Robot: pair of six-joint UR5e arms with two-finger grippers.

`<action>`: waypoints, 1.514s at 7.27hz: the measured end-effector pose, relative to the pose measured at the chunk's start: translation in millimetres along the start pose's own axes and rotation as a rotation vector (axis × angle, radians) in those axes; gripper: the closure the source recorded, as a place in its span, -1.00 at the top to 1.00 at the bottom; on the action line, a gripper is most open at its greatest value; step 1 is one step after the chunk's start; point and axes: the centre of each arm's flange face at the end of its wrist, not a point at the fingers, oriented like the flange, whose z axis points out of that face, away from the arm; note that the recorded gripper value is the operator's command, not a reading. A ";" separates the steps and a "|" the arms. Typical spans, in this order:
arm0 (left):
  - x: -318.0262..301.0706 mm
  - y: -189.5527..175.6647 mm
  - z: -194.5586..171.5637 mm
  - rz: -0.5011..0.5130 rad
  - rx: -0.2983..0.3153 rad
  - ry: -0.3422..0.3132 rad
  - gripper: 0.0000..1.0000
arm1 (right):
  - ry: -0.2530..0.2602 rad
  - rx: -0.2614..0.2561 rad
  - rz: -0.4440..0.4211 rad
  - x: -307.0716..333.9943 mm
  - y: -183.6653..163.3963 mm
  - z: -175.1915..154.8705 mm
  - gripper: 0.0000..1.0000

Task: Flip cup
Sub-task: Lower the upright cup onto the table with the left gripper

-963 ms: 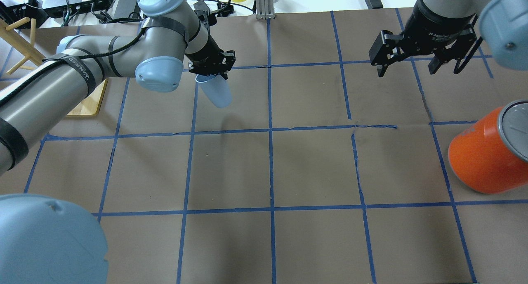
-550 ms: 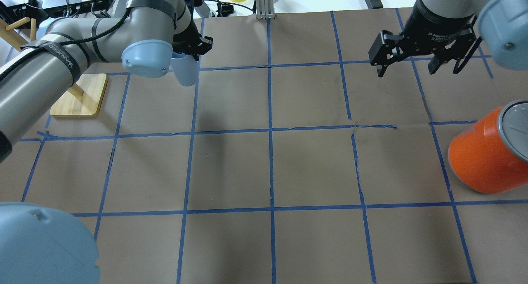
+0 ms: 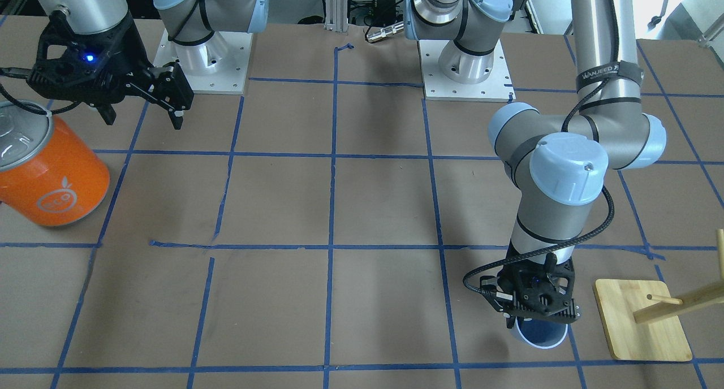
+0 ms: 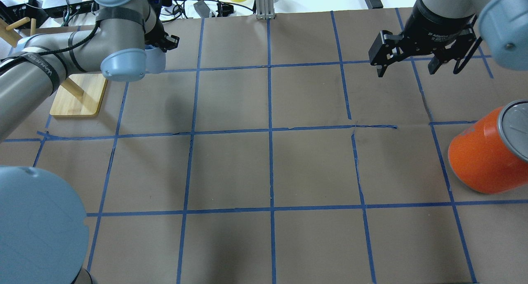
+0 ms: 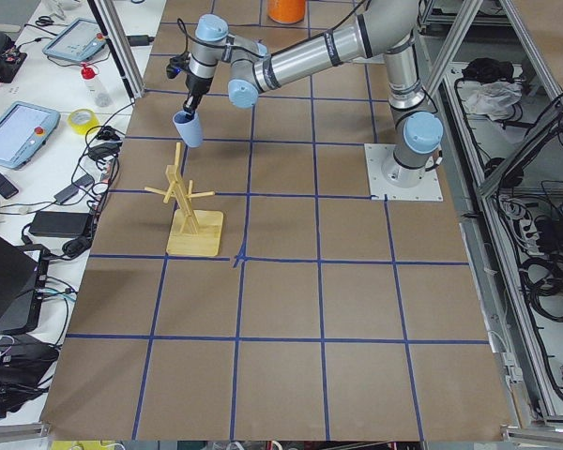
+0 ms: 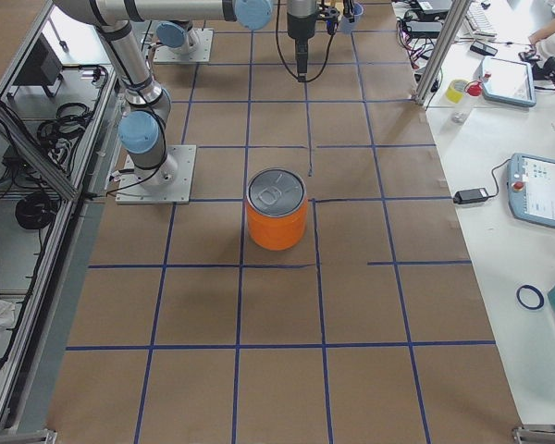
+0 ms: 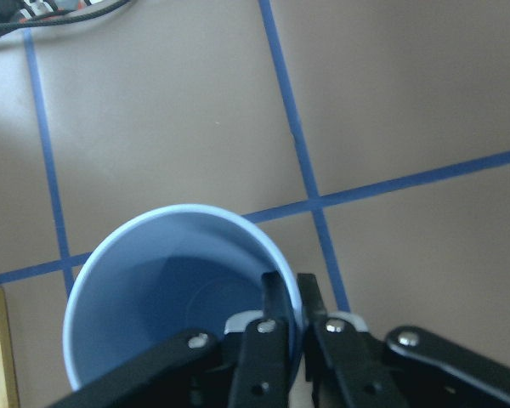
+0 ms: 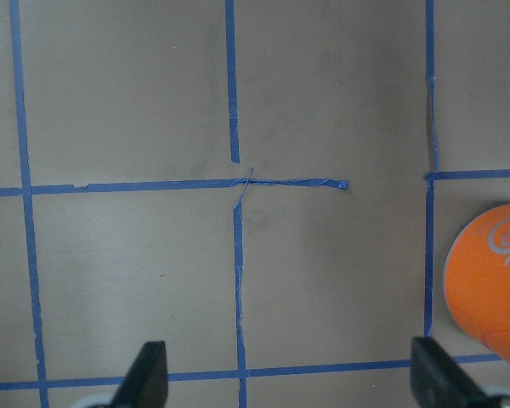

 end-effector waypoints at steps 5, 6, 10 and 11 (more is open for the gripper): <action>-13.6 24.8 57.3 -0.039 -0.048 0.032 -1.00 | -0.002 0.000 0.000 -0.7 0.0 0.1 1.00; -11.9 29.3 61.8 -0.041 -0.060 0.036 -0.12 | -0.004 -0.001 0.000 -0.8 -0.2 0.4 1.00; -8.9 31.7 42.3 -0.037 -0.094 0.038 1.00 | -0.006 0.000 0.002 -0.9 -1.8 2.0 1.00; -8.9 30.8 19.8 -0.034 -0.117 0.042 1.00 | -0.006 0.000 0.002 -0.9 -1.9 2.4 1.00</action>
